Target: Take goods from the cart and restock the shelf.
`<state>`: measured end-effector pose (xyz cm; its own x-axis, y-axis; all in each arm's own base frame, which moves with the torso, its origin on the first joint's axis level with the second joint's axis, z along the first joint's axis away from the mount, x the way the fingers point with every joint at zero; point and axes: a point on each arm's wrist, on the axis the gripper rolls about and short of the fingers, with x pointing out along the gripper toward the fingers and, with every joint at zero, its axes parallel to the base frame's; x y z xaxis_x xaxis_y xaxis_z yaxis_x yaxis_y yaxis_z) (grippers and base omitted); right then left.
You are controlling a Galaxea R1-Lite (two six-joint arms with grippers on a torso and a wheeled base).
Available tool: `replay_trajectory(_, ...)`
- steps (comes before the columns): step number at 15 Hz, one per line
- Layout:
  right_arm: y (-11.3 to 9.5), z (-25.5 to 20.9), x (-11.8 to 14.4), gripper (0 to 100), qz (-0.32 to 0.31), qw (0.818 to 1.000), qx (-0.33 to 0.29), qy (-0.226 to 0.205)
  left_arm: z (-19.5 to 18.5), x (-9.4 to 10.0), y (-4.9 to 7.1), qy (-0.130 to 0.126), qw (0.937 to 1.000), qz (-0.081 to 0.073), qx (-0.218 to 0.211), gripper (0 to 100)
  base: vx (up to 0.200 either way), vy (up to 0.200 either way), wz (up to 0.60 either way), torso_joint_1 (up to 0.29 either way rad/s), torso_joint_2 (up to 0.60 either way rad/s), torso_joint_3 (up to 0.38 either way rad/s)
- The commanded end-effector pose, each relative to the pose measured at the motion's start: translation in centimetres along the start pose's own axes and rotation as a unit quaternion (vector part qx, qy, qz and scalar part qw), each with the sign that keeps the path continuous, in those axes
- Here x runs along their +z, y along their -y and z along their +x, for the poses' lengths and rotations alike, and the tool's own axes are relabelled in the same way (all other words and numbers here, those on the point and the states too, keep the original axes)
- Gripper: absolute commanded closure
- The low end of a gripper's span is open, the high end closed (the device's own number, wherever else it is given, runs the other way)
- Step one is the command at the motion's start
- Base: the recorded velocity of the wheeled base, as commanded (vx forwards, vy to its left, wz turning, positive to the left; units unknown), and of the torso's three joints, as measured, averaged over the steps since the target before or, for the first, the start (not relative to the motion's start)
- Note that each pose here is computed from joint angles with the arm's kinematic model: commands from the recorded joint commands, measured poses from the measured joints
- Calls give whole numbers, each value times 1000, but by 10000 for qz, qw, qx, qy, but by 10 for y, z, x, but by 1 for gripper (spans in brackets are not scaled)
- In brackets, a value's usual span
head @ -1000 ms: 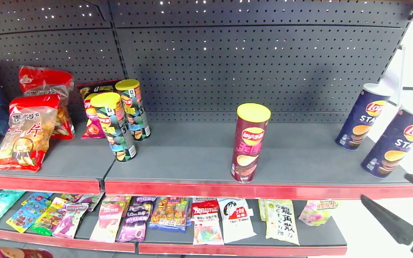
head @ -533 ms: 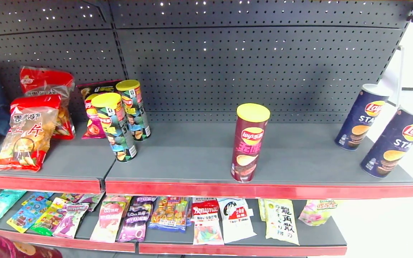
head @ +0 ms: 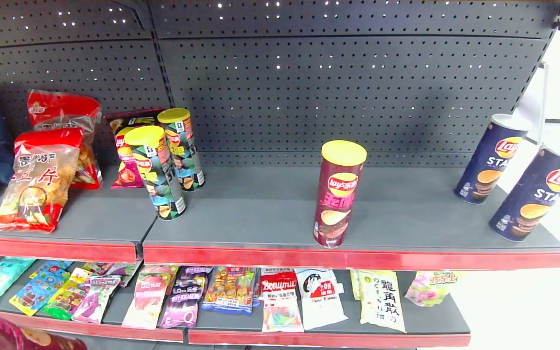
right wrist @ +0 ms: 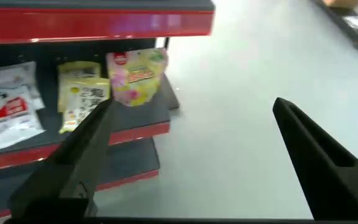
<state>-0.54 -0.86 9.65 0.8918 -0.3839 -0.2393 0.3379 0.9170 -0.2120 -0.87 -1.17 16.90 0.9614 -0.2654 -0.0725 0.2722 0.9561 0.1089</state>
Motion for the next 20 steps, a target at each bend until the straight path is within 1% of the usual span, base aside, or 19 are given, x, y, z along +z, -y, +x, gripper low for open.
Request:
replay_trajectory(1, 1, -9, -12, 0, 78, 9845, 1460, 964, -2, 0, 1, 53, 10000, 21, 6, 100, 0, 0, 0, 0, 0, 0)
replay_trajectory(2, 0, -8, -13, 0, 80, 9741, 1923, 1191, -2, -1, 1, 59, 10000, 22, -40, 100, 0, 0, 0, 0, 0, 0)
replay_trajectory(3, -2, -7, -13, 0, 135, 9707, 1989, 1341, -3, -1, 2, 85, 9999, 33, -75, 100, 0, 0, 0, 0, 0, 0)
replay_trajectory(4, -4, -7, -13, 0, 182, 9619, 2311, 1450, -3, -1, 2, 94, 9999, 36, -89, 100, 0, 0, 0, 0, 0, 0)
replay_trajectory(5, -6, -8, -14, 0, 141, 9510, 2727, 1452, -3, -1, 2, 101, 9999, 32, -88, 100, 0, 0, 0, 0, 0, 0)
replay_trajectory(6, -6, -8, -14, 0, 153, 9459, 2901, 1446, -3, -1, 2, 107, 9999, 12, -87, 100, 0, 0, 0, 0, 0, 0)
replay_trajectory(7, -7, -9, -14, 0, 73, 9369, 3168, 1477, -3, -1, 2, 100, 9999, -30, -89, 100, 0, 0, 0, 0, 0, 0)
replay_trajectory(8, -8, -8, -14, 0, 145, 9435, 3016, 1362, -4, -3, 3, 107, 9999, -34, -88, 100, 0, 0, 0, 0, 0, 0)
replay_trajectory(10, -7, -6, -20, 0, 561, 9622, 2491, 946, -5, -6, 4, 124, 9999, -47, -62, 100, 0, 0, 0, 0, 0, 0)
replay_trajectory(12, -7, -7, -20, 0, 586, 9642, 2403, 952, -5, -7, 4, 115, 9999, -51, -48, 100, 0, 0, 0, 0, 0, 0)
replay_trajectory(14, -9, -6, -19, 0, 670, 9785, 1796, 766, -4, -5, 3, 102, 9999, -58, -50, 100, 0, 0, 0, 0, 0, 0)
replay_trajectory(15, -9, -6, -19, 0, 691, 9794, 1728, 789, -4, -6, 3, 95, 9999, -61, -51, 100, 0, 0, 0, 0, 0, 0)
replay_trajectory(18, -6, -13, -24, 0, 768, 9691, 1904, 1369, -4, -8, 4, 89, 9999, -64, -59, 100, 0, 0, 0, 0, 0, 0)
replay_trajectory(20, -6, -14, -24, 0, 751, 9691, 1891, 1395, -5, -7, 4, 110, 9999, -54, -57, 100, 0, 0, 0, 0, 0, 0)
